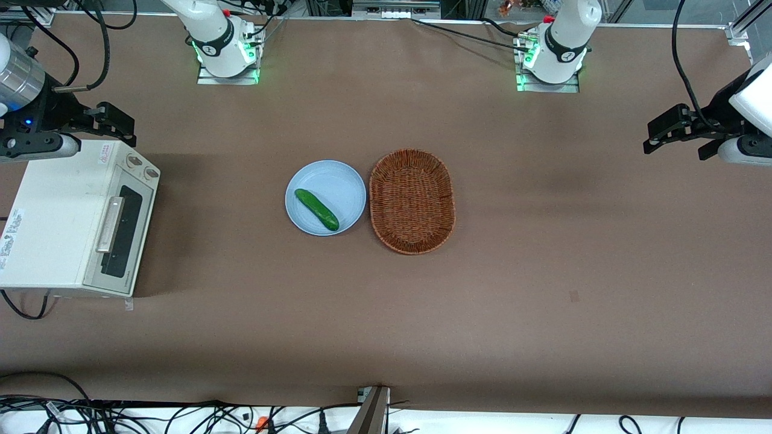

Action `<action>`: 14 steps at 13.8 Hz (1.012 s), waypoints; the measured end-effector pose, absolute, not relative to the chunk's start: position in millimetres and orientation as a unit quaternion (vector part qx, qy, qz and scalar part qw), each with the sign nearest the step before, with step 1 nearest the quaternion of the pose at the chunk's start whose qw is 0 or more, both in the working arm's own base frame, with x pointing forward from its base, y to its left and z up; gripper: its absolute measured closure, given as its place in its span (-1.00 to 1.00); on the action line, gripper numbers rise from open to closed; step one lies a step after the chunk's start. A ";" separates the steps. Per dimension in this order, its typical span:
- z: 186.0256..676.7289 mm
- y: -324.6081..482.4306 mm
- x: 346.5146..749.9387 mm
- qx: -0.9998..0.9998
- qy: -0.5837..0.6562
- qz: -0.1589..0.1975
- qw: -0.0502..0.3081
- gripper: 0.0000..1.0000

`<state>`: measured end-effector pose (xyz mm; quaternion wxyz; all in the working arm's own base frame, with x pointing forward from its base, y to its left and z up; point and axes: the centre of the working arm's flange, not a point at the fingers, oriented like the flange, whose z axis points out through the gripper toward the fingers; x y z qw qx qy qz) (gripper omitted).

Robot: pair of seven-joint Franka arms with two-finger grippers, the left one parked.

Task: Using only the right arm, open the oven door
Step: 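Lower the open right gripper toward the oven door's silver handle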

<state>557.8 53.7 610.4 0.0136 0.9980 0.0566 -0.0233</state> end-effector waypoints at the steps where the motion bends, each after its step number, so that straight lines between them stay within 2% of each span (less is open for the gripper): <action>1: 609.1 53.4 557.8 0.998 0.058 -0.025 0.015 -1.00; 7: 608.0 51.6 557.9 0.998 0.059 -0.026 0.022 -0.99; 9: 602.2 48.8 558.8 0.997 0.067 -0.029 0.026 -0.92; 11: 578.9 35.9 568.2 0.996 0.072 -0.025 0.038 -0.56; 13: 537.1 12.6 585.0 0.996 0.070 -0.027 0.042 -0.03; 14: 512.1 -2.2 594.9 0.996 0.067 -0.030 0.041 0.16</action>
